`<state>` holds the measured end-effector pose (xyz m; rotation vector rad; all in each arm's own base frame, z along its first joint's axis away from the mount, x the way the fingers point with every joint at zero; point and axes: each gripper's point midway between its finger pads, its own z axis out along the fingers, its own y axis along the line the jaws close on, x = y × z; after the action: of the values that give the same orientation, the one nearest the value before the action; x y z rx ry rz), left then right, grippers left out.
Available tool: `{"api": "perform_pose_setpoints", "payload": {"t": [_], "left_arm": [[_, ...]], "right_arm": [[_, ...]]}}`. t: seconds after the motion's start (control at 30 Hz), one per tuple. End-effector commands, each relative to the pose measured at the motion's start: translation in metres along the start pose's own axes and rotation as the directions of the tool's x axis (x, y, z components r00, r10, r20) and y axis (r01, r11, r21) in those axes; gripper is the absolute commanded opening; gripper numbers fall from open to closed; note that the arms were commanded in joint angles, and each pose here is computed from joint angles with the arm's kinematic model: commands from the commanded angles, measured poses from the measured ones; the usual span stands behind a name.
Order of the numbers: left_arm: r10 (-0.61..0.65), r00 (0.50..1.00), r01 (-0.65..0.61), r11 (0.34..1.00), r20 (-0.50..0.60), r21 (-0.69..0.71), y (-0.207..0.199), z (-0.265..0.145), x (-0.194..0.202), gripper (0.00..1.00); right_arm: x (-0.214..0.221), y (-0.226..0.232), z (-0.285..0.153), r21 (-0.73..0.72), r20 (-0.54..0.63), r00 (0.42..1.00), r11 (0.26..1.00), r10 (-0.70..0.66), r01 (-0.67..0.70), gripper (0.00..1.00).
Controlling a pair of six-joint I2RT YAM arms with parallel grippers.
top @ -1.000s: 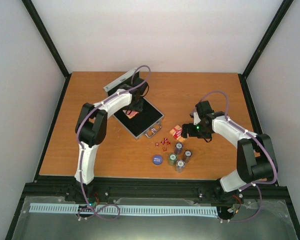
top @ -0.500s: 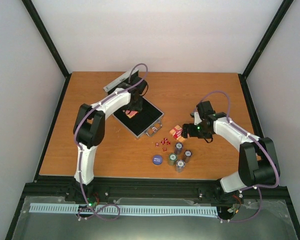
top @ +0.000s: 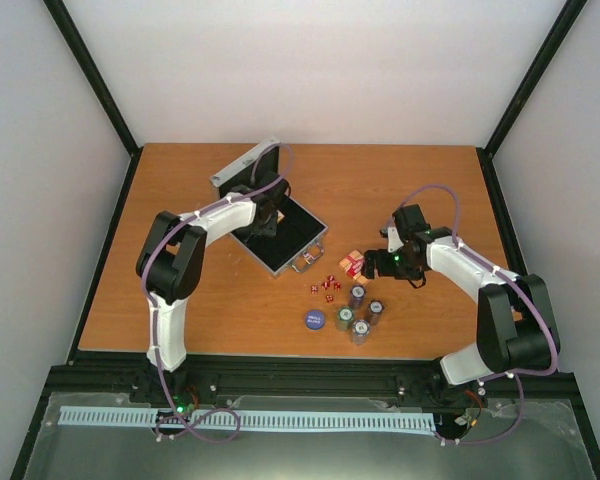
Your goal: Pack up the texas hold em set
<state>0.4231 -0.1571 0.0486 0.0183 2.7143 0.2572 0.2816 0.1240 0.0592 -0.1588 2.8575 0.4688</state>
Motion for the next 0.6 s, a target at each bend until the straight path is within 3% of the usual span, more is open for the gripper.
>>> {"api": "perform_pose_setpoints", "payload": {"t": [0.0,0.33,0.57], "left_arm": [[-0.015,0.993,0.015,1.000,0.115,-0.007,0.002,-0.003,-0.027,0.48],[0.005,0.991,-0.004,1.000,0.133,-0.007,0.001,-0.002,-0.029,0.49],[0.003,0.994,-0.003,1.000,0.112,0.003,-0.006,0.023,-0.017,0.48]], "right_arm": [[0.000,0.005,-0.002,-0.018,0.010,1.000,1.000,-0.001,0.002,1.00],[0.001,0.004,0.001,-0.011,-0.002,1.000,1.000,0.002,-0.002,1.00],[0.002,0.004,0.003,-0.014,-0.015,1.000,1.000,0.002,-0.002,1.00]]}}
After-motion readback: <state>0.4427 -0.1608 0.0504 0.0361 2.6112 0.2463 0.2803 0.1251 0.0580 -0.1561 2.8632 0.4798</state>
